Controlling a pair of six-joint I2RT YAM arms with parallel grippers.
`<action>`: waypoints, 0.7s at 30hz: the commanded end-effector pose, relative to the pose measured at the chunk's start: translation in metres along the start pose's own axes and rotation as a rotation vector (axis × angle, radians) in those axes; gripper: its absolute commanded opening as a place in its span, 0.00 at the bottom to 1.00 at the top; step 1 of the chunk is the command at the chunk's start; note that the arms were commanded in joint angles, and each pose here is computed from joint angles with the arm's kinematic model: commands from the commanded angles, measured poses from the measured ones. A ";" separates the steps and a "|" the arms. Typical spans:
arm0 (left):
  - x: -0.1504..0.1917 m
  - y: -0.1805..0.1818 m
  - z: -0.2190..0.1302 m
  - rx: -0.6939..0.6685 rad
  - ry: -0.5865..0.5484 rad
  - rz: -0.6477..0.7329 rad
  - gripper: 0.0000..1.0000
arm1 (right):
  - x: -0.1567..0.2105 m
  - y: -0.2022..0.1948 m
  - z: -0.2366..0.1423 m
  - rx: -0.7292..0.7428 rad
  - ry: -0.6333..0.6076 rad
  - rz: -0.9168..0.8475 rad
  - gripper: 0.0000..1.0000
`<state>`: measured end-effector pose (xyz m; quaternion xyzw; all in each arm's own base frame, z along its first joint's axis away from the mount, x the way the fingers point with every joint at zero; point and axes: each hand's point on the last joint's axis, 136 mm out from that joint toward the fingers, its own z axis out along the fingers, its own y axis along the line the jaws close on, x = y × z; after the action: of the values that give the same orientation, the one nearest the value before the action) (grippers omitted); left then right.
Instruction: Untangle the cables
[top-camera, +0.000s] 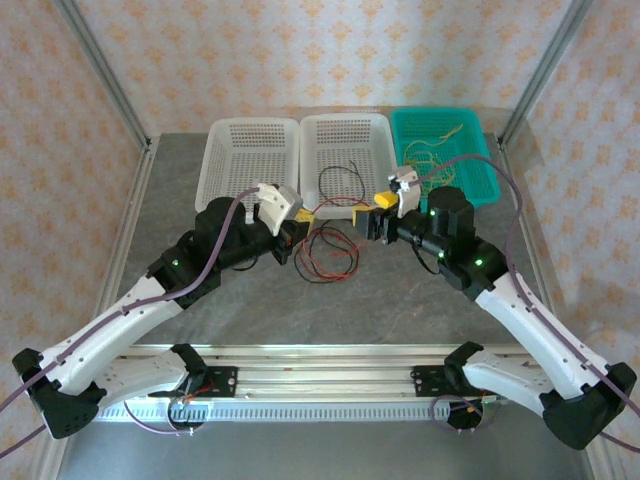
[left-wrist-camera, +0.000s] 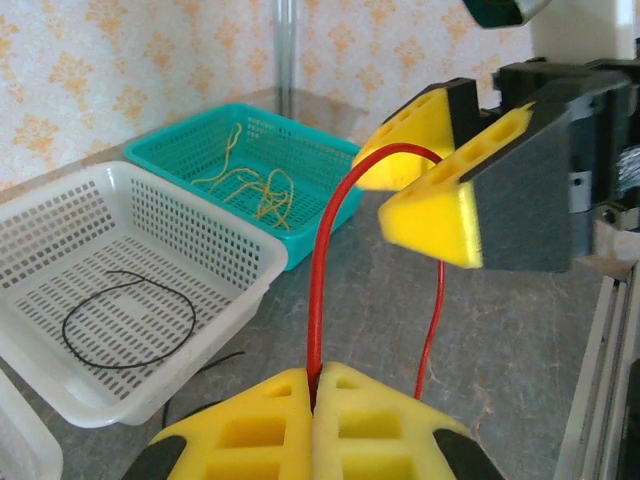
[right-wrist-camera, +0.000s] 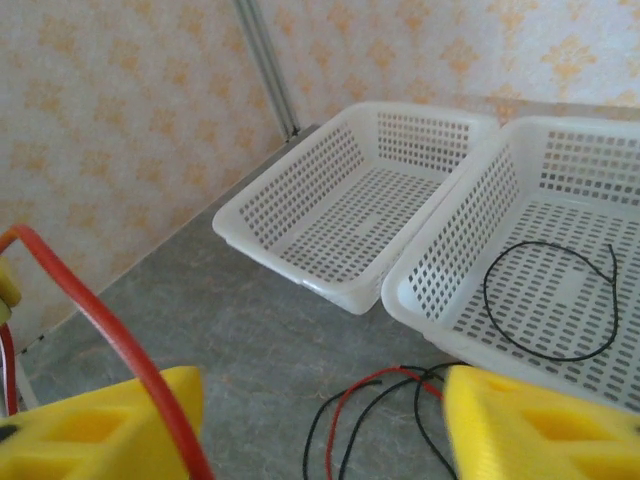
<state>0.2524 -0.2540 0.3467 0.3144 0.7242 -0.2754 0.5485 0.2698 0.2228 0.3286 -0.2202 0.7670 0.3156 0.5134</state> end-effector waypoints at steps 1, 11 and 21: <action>-0.004 -0.002 -0.002 0.020 -0.022 0.019 0.00 | -0.006 0.012 -0.005 -0.064 0.005 -0.026 0.54; 0.005 0.015 0.004 -0.053 -0.002 -0.006 0.00 | -0.006 0.015 -0.009 -0.081 -0.015 -0.018 0.05; 0.012 0.064 0.010 -0.312 -0.031 -0.153 0.62 | -0.010 -0.010 0.006 0.040 -0.050 0.060 0.00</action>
<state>0.2816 -0.2390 0.3250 0.2503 0.7617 -0.2312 0.5512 0.2652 0.2276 0.3281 -0.2238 0.7659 0.3347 0.5013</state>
